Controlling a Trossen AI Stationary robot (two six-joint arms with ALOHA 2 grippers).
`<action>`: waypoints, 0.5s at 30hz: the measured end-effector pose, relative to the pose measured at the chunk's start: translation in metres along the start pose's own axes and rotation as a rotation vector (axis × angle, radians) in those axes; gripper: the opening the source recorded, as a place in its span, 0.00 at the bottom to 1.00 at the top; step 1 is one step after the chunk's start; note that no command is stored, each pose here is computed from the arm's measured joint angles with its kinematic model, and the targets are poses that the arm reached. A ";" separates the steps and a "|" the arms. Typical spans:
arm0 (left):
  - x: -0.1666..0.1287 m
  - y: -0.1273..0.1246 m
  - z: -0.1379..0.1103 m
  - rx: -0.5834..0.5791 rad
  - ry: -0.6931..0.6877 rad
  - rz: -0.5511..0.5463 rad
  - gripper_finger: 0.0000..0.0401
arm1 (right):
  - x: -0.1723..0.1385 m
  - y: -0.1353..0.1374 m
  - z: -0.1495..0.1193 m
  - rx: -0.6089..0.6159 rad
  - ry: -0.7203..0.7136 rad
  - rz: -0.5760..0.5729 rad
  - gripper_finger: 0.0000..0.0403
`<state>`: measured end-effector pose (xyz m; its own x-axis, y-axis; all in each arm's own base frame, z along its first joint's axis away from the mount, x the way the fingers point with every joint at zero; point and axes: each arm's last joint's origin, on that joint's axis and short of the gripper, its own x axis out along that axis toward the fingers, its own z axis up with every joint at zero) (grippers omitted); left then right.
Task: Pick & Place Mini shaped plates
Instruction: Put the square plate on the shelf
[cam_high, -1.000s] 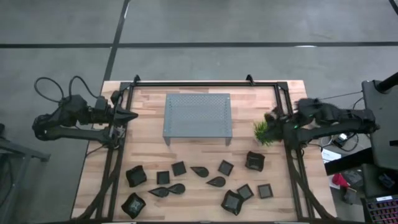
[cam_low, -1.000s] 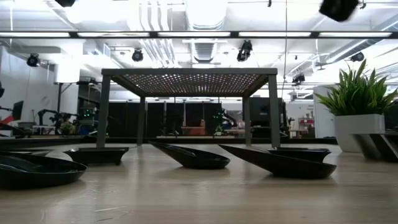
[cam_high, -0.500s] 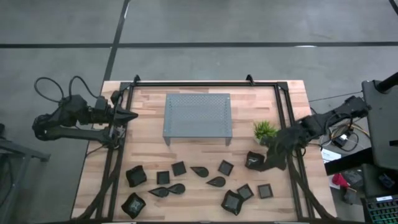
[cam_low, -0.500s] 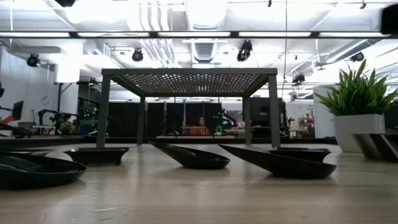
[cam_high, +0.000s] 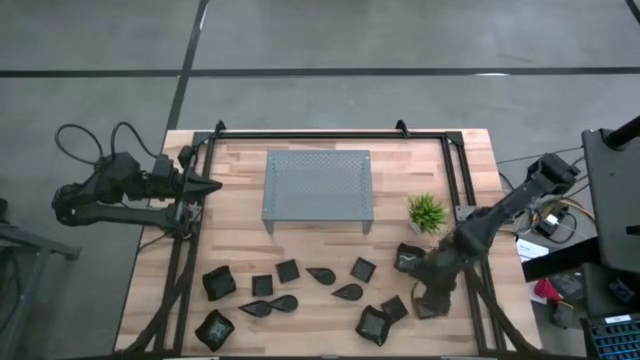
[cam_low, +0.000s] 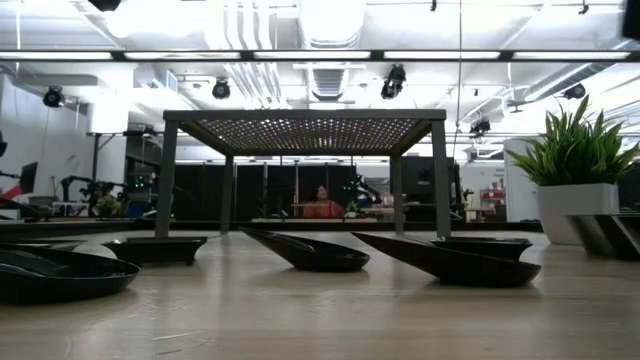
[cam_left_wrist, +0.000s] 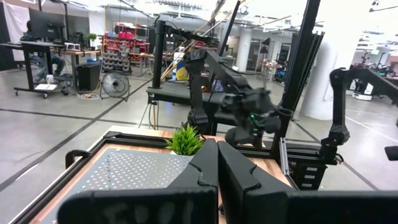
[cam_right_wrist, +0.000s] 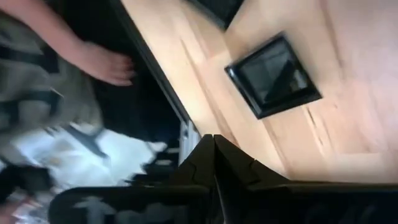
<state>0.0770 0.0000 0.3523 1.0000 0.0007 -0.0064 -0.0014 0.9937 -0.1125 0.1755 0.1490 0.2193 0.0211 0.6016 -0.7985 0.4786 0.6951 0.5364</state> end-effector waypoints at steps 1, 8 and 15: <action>0.000 0.000 0.000 0.000 0.000 0.000 0.00 | 0.004 0.004 0.000 -0.024 0.011 -0.019 0.02; 0.000 0.000 0.000 0.000 0.001 0.000 0.00 | 0.017 0.035 -0.002 -0.134 -0.053 -0.143 0.02; 0.000 0.000 0.000 0.000 0.001 0.000 0.00 | 0.027 0.053 0.000 -0.187 -0.079 -0.294 0.14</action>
<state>0.0771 0.0000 0.3522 1.0000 0.0008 -0.0071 -0.0016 0.9937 -0.1125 0.2010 0.2021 0.2260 -0.0222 0.3376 -0.9410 0.3051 0.8986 0.3152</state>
